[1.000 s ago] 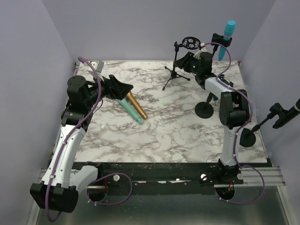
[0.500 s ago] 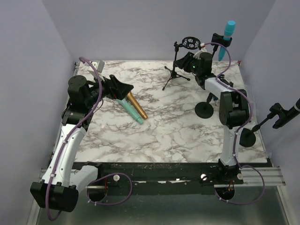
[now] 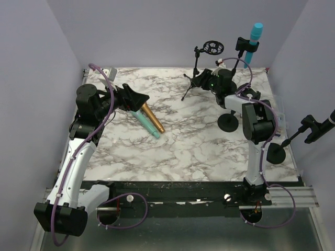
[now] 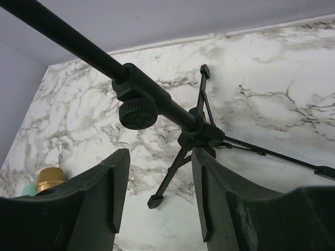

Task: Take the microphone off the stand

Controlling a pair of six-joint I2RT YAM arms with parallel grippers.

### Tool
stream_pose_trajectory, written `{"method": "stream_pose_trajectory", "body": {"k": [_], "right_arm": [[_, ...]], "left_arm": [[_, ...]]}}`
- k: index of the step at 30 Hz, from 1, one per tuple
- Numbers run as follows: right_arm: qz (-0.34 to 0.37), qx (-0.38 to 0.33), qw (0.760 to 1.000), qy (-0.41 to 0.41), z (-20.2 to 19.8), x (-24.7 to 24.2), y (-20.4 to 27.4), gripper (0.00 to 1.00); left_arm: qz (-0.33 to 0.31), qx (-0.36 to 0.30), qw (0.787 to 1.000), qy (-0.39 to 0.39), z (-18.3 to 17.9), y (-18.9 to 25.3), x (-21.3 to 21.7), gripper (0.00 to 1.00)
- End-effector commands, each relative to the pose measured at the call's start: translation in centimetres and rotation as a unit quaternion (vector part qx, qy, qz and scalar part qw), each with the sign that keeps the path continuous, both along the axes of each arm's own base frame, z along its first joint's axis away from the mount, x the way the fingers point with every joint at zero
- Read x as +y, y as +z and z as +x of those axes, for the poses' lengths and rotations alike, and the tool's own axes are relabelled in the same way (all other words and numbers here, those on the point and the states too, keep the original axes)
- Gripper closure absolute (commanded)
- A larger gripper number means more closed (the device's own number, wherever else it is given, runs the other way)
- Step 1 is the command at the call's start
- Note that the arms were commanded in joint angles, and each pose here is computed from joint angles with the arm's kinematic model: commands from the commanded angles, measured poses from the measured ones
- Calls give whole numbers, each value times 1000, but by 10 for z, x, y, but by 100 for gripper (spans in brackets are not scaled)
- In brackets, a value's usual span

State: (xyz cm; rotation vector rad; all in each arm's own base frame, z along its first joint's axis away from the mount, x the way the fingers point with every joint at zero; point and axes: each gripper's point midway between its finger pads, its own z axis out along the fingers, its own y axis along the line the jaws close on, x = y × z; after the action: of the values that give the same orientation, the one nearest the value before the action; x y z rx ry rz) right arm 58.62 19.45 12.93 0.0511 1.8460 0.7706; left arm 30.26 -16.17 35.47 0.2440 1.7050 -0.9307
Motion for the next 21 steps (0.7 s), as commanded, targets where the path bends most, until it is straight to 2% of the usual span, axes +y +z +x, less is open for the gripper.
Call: {"method": "stream_pose_trajectory", "body": {"k": [1,8,11,21], "right_arm": [[12,-65,998,-19,5,-4,39,41],[32,-94,995,-31,7,-6,59,40],[32,-96,994,-34,12,-6,62,41],[17,-90,996,-25,21,-3,57,51]], "left_arm": [[-2,-7,1000,-17,-2,1,-5,14],[-5,-4,1000,-19,-1,0,-6,13],[-4,-4,1000,-14,0,-1,-5,7],[-6,-3,1000,-21,-1,-1,-7,7]]}}
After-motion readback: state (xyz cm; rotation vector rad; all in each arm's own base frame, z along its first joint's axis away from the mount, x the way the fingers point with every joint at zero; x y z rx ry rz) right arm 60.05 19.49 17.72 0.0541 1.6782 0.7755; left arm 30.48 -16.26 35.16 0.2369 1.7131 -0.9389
